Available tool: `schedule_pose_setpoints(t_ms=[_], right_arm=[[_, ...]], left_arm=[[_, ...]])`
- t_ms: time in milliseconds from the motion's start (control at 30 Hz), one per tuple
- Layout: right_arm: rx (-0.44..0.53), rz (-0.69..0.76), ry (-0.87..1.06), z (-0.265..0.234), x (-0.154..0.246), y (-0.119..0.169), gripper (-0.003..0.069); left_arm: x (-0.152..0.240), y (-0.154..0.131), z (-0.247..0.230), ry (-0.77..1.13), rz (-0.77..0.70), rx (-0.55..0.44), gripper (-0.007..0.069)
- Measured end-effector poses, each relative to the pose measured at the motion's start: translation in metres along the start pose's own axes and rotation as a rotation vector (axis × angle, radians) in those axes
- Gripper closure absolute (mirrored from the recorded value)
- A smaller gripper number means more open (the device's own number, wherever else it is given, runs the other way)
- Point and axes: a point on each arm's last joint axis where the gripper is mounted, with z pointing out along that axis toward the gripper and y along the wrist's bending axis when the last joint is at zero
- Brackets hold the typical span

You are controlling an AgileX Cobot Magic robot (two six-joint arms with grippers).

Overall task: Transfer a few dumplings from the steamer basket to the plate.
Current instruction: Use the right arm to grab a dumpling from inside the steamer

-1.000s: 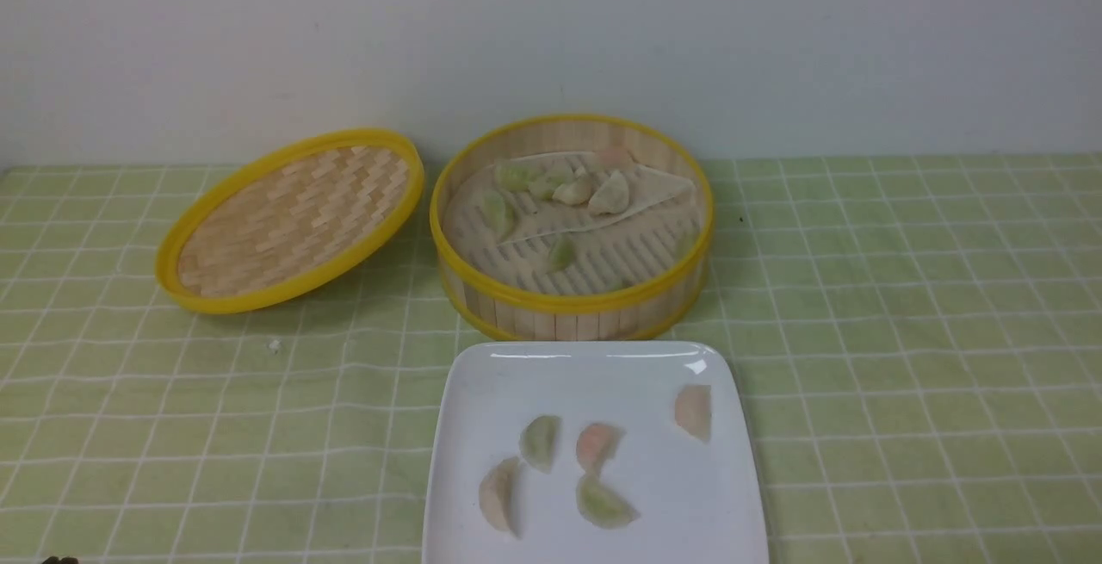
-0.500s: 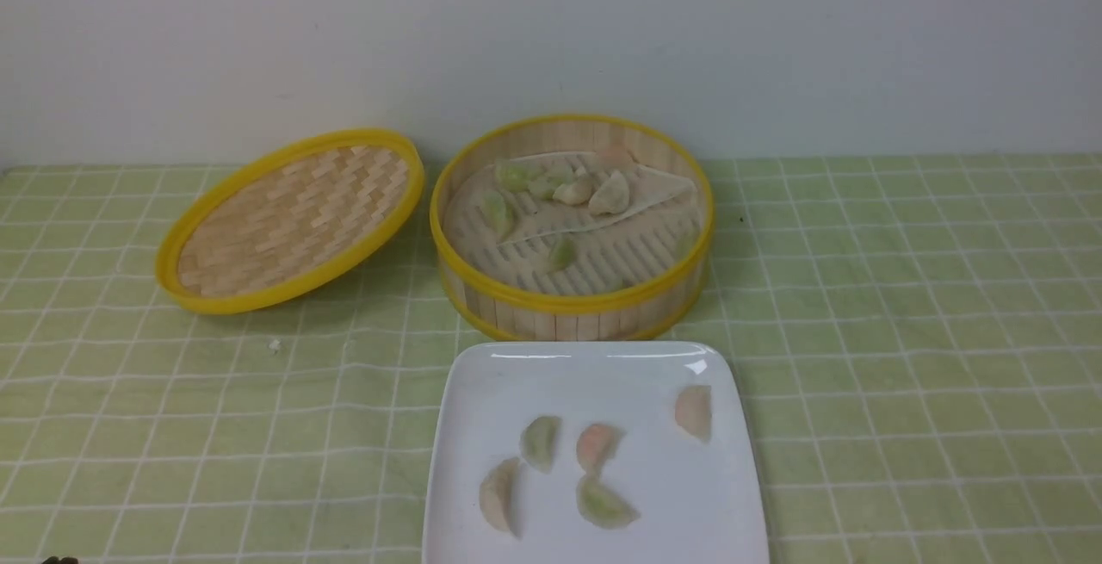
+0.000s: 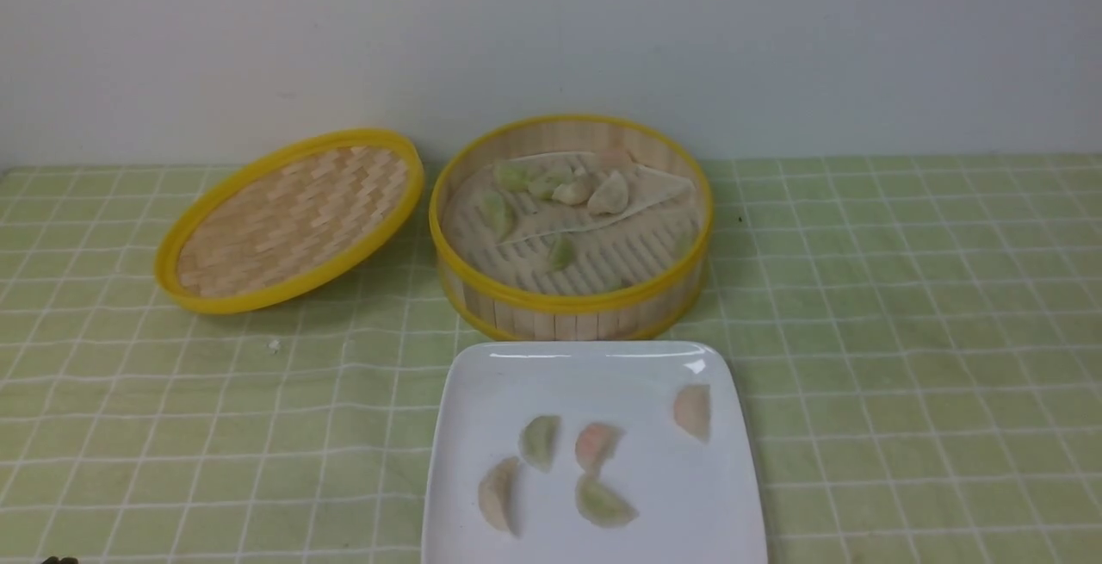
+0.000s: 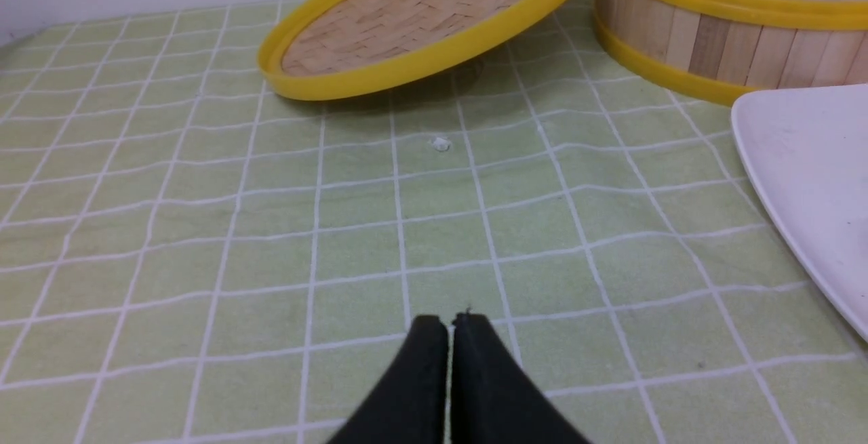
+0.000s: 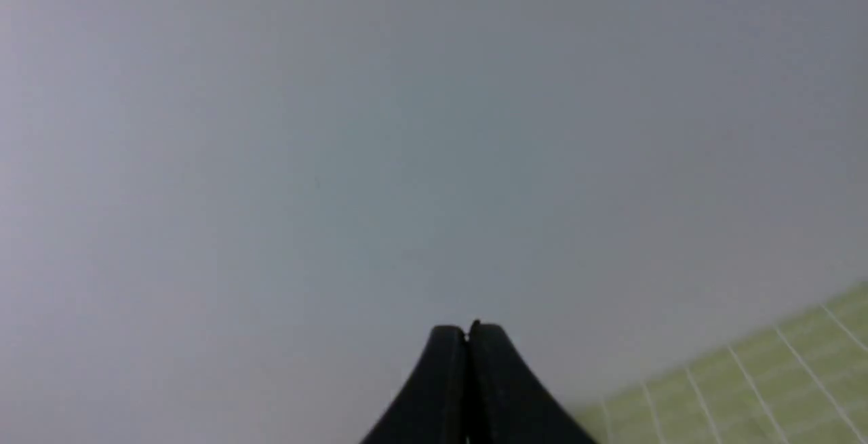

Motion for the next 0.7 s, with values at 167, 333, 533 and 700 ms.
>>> schedule_pose_setpoints(t_ms=[167,333,533,700], right_arm=[[0.092,-0.207,0.478,0.078,-0.030,0.020,0.0673],[0.047,-0.284,0.762,0.171,-0.037,0.026,0.0673],[-0.081,-0.386,0.961,0.282,-0.001,0.061,0.0672],[-0.163,-0.427,1.032,0.336,0.030,0.093,0.0672]], left_arm=[[0.000,0.000,0.000,0.000,0.000,0.000,0.0631],[0.000,0.000,0.000,0.000,0.000,0.000,0.0631],[0.000,0.000,0.000,0.000,0.000,0.000,0.0631],[0.000,0.000,0.000,0.000,0.000,0.000,0.0631]])
